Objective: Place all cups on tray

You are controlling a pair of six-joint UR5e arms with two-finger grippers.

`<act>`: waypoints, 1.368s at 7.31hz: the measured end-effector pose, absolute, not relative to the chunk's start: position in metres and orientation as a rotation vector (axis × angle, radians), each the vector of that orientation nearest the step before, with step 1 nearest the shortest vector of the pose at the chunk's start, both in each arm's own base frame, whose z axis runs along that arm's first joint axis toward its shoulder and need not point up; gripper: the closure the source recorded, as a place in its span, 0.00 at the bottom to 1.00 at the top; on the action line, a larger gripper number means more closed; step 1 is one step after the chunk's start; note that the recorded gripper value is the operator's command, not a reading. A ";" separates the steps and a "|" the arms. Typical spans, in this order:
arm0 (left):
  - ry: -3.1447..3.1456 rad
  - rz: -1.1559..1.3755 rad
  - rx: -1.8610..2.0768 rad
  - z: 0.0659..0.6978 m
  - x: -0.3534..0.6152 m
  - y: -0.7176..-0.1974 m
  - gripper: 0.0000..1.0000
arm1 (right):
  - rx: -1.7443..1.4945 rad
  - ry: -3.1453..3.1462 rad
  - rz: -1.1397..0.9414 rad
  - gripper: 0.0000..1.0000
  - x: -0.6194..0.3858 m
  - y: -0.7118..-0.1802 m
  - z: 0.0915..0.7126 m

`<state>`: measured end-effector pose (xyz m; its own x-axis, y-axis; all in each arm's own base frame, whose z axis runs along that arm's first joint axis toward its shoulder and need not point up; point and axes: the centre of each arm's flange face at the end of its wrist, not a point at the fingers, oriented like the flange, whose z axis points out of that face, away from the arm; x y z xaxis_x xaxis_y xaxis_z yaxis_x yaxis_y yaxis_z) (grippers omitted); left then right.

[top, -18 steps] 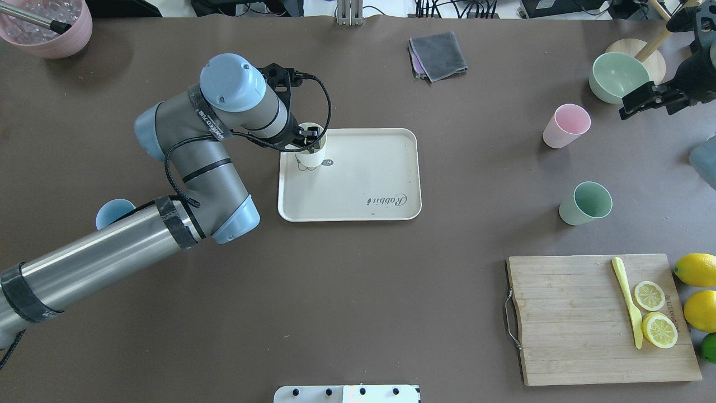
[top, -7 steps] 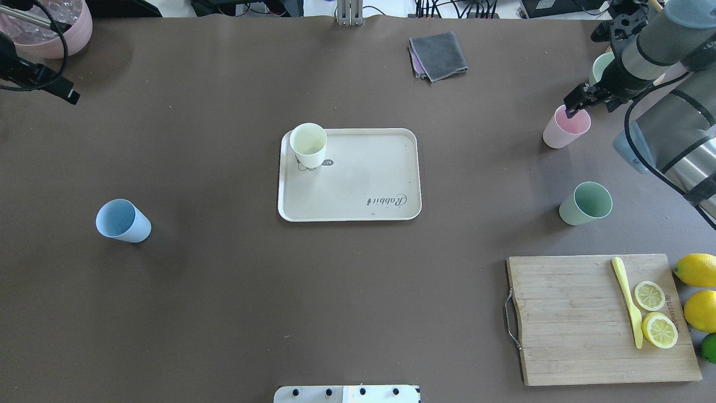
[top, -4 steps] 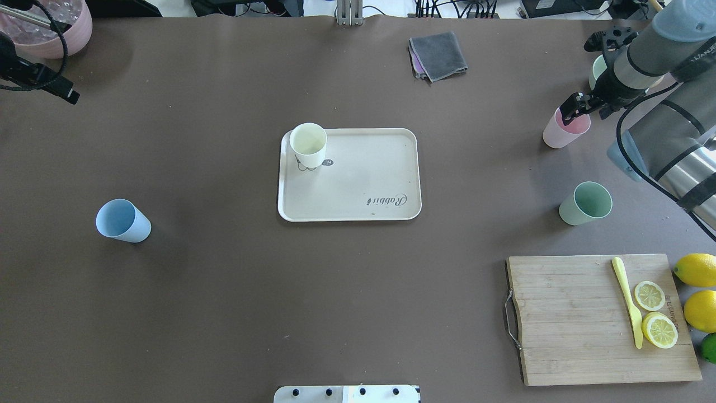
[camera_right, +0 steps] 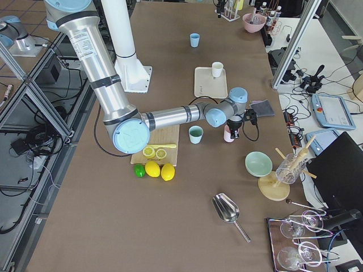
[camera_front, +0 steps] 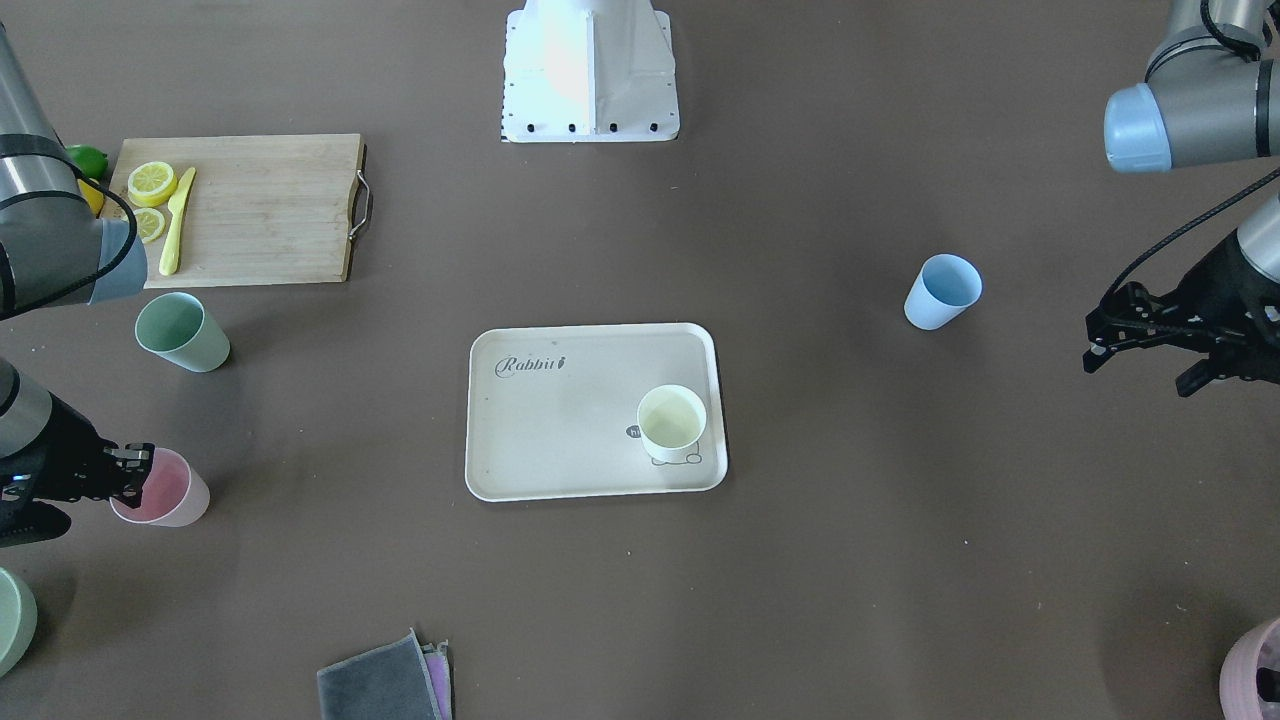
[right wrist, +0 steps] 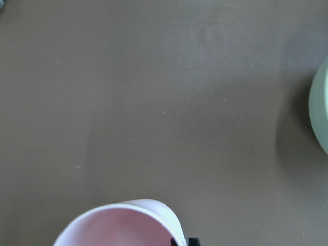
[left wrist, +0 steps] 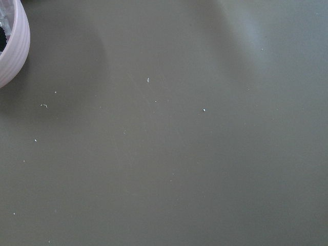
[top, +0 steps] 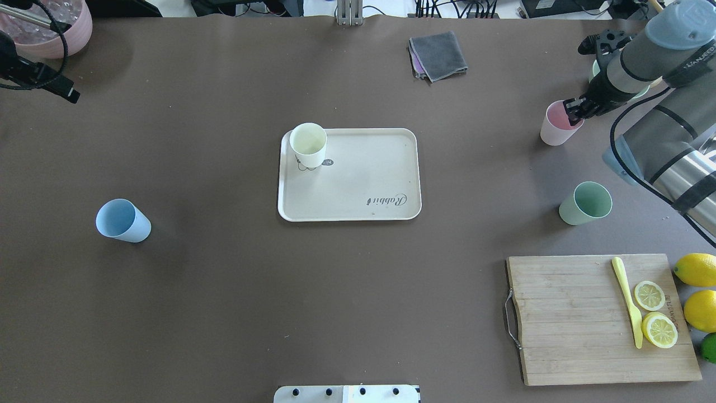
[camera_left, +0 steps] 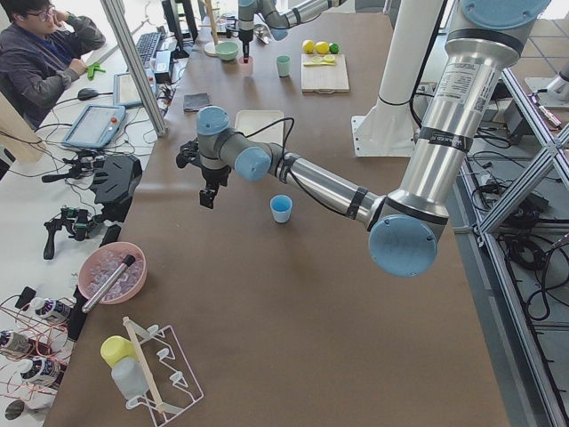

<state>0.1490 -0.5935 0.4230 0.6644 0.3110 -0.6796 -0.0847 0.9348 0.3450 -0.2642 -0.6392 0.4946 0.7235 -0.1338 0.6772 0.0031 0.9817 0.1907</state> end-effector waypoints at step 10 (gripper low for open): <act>0.823 0.211 0.292 0.418 0.151 -0.595 0.02 | 0.118 -0.867 0.206 0.00 -0.506 -0.587 0.252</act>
<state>0.1514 -0.5946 0.4185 0.6628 0.2958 -0.6878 -0.0712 0.9394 0.3354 -0.5059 -0.5873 0.2524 0.6292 0.1315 0.7660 -0.2272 0.9737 0.0195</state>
